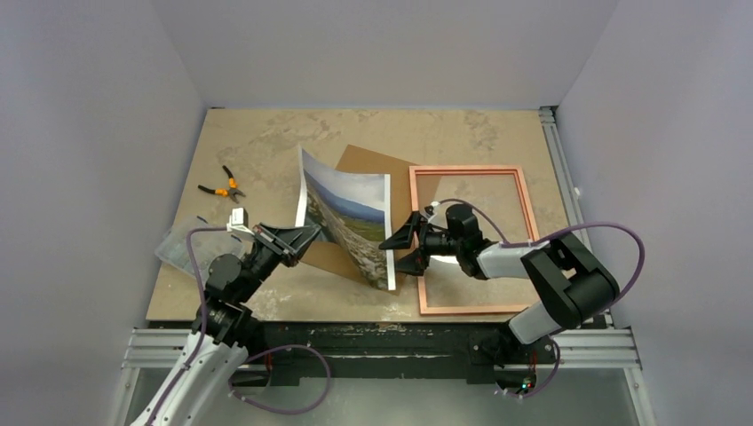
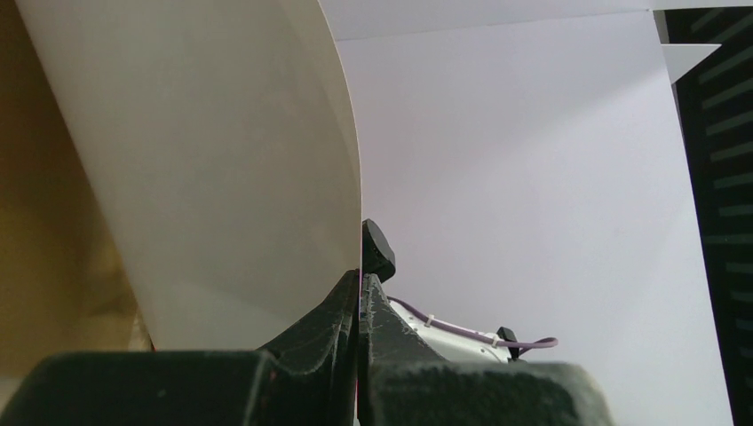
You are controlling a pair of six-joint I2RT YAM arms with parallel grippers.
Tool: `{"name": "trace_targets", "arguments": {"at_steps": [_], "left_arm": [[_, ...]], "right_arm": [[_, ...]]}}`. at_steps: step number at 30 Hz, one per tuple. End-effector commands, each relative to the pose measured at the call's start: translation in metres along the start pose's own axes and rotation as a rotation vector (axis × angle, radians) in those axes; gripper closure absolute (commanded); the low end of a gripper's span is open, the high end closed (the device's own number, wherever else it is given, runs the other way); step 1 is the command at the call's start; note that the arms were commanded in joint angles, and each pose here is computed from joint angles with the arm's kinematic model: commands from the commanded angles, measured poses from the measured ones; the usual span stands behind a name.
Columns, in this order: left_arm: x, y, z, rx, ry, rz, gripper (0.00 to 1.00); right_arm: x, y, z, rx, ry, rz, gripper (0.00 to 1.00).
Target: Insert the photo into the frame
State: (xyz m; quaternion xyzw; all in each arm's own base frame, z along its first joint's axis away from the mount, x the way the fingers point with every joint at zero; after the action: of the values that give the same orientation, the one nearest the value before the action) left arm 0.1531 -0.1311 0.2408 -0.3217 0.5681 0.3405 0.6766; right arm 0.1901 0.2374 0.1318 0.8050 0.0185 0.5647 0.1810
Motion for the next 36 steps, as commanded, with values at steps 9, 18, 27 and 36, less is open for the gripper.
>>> {"name": "trace_targets", "arguments": {"at_steps": [9,18,27,36], "left_arm": [[-0.014,0.014,0.003,-0.042,-0.054,0.008,0.96],[-0.008,0.045,0.013,-0.125,-0.189,0.237,0.39],[0.007,0.068,0.023,-0.163,-0.302,0.492,0.08],[0.025,0.039,0.016,-0.034,-0.322,0.539,0.08]], "right_arm": [[0.024,-0.006,0.006,-0.043,0.021,0.156,0.73],[0.052,0.003,0.014,-0.125,0.351,-0.091,1.00],[0.032,0.078,0.009,-0.263,0.412,-0.347,1.00],[-0.016,0.117,-0.026,-0.273,0.434,-0.517,0.72]]}}
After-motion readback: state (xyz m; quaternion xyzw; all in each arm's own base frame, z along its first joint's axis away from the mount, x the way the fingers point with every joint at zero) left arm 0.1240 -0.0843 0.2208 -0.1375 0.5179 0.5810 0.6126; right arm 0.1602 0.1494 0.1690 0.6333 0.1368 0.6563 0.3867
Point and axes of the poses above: each gripper's point midway between its finger pads, its own y axis back along the fingers, its own x axis along the line the jaws close on, z = x × y, the point moved 6 cm from there along y, back along the fingers, and after that the axes turned 4 degrees about -y, right-handed, at the moved point
